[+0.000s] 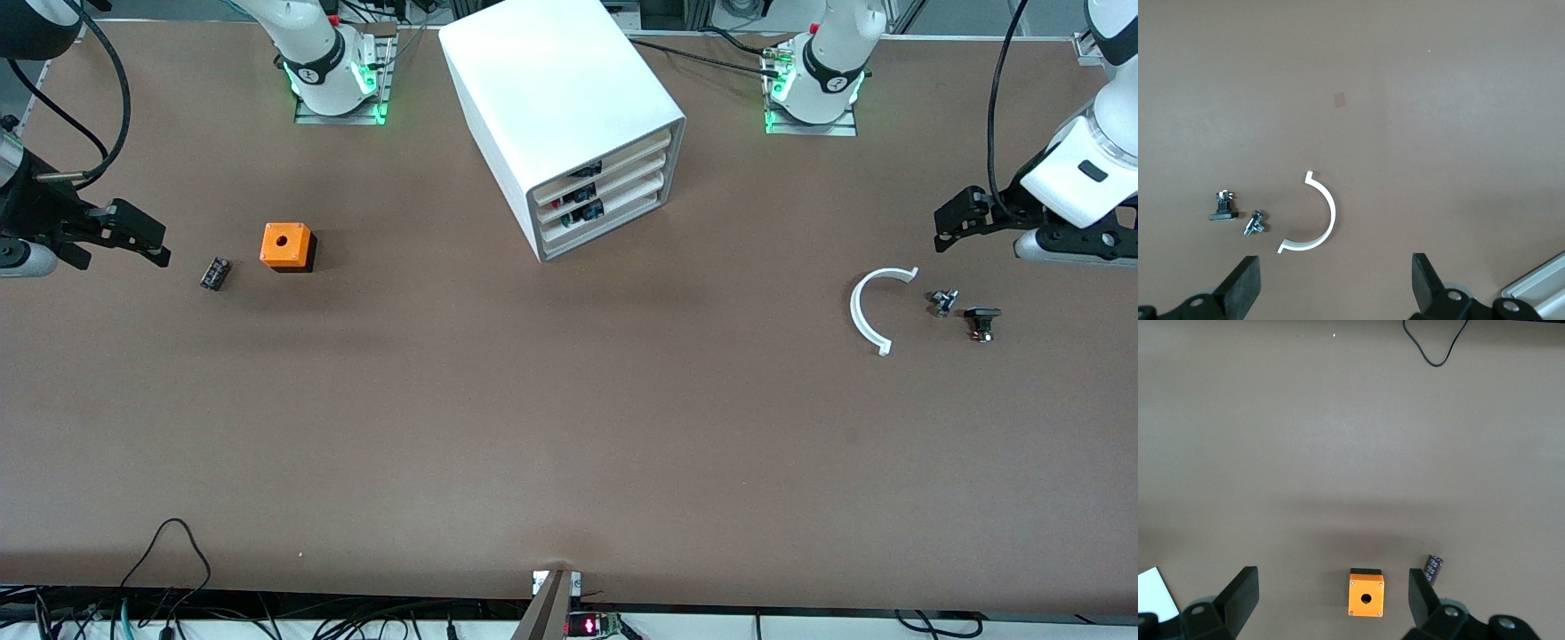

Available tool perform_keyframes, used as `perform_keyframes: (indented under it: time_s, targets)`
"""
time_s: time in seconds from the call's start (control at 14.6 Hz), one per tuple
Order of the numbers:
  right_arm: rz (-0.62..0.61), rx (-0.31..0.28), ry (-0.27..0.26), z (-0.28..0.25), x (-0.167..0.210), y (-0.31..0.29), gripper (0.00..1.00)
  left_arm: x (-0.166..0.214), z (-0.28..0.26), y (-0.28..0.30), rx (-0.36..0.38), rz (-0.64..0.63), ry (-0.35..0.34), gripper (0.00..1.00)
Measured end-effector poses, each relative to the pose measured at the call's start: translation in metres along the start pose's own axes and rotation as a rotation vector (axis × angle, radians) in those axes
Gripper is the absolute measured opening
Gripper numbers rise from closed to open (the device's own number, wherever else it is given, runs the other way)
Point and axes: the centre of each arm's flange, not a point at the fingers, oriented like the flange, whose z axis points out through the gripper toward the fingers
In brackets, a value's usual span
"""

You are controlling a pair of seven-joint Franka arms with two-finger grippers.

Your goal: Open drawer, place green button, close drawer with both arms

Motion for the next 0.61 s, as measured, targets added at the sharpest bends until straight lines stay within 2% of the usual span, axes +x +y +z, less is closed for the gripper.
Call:
perform_keyframes:
  time_s: [0.2, 0.61]
  targets:
    - [0.0, 0.0, 0.0, 0.0, 0.0, 0.0, 1.0, -0.0029, 0.0055, 0.0021, 0.0, 0.004, -0.029, 1.0]
    - [0.0, 0.0, 0.0, 0.0, 0.0, -0.0001, 1.0, -0.0027, 0.0046, 0.0023, 0.0, 0.004, -0.028, 1.0]
